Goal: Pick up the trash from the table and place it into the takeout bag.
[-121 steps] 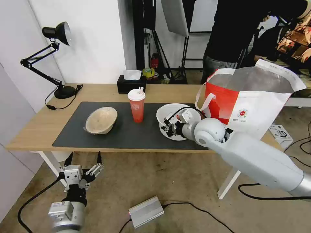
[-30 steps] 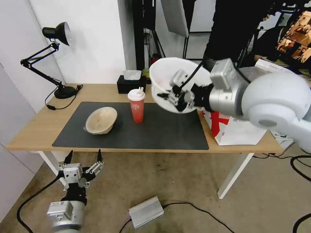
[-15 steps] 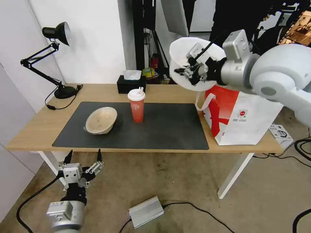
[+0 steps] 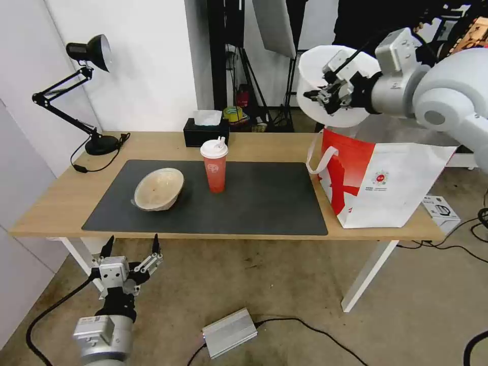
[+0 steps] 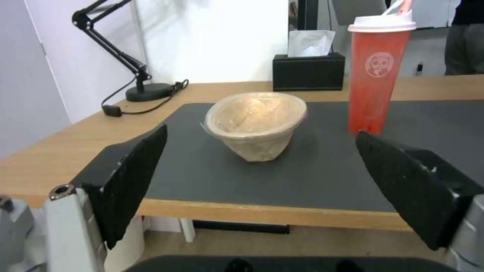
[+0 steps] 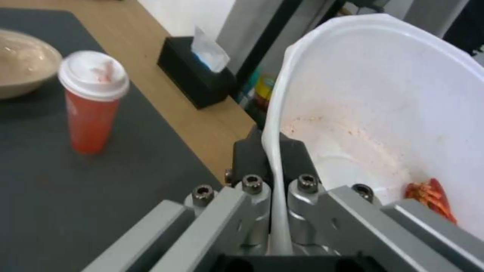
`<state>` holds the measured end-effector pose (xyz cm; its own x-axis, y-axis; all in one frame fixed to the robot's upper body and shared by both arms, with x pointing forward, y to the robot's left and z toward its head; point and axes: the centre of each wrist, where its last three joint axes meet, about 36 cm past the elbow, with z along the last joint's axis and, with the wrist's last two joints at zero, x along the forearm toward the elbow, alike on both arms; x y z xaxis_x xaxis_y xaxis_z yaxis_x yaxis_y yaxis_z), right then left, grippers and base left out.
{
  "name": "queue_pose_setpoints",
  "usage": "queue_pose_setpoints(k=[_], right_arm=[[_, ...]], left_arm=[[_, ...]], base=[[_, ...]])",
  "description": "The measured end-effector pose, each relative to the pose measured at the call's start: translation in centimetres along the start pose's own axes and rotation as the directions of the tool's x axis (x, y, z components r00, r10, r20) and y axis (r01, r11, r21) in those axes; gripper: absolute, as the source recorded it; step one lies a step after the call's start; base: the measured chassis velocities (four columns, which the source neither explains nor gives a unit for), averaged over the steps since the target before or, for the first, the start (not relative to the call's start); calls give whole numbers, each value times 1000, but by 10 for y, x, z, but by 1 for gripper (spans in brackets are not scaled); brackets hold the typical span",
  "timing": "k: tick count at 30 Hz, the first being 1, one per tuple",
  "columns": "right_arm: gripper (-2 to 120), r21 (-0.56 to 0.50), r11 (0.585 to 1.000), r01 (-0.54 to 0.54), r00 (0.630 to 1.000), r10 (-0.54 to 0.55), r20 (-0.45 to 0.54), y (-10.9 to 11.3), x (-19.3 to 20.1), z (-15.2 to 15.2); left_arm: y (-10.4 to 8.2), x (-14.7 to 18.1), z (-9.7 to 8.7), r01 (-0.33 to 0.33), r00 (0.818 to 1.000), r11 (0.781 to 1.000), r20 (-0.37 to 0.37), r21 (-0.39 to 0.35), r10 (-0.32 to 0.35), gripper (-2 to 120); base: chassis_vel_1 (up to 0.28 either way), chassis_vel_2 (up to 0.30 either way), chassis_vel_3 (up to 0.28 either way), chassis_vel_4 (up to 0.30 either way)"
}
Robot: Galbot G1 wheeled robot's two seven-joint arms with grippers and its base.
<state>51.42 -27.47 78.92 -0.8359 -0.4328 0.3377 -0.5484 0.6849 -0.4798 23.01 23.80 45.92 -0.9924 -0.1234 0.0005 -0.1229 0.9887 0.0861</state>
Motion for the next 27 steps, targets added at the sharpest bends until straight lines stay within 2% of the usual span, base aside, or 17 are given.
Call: queue_pose_setpoints(k=[12, 27], right_arm=[[0, -30, 999, -46, 997, 44, -56, -21, 7, 30], [0, -41, 995, -87, 990, 81, -117, -29, 17, 64]], left_arm=[[2, 0, -1, -5, 1000, 1000, 2, -9, 5, 100], [3, 0, -1, -4, 1000, 1000, 4, -11, 4, 100]], base=[[0, 0, 0, 0], [0, 0, 0, 0]])
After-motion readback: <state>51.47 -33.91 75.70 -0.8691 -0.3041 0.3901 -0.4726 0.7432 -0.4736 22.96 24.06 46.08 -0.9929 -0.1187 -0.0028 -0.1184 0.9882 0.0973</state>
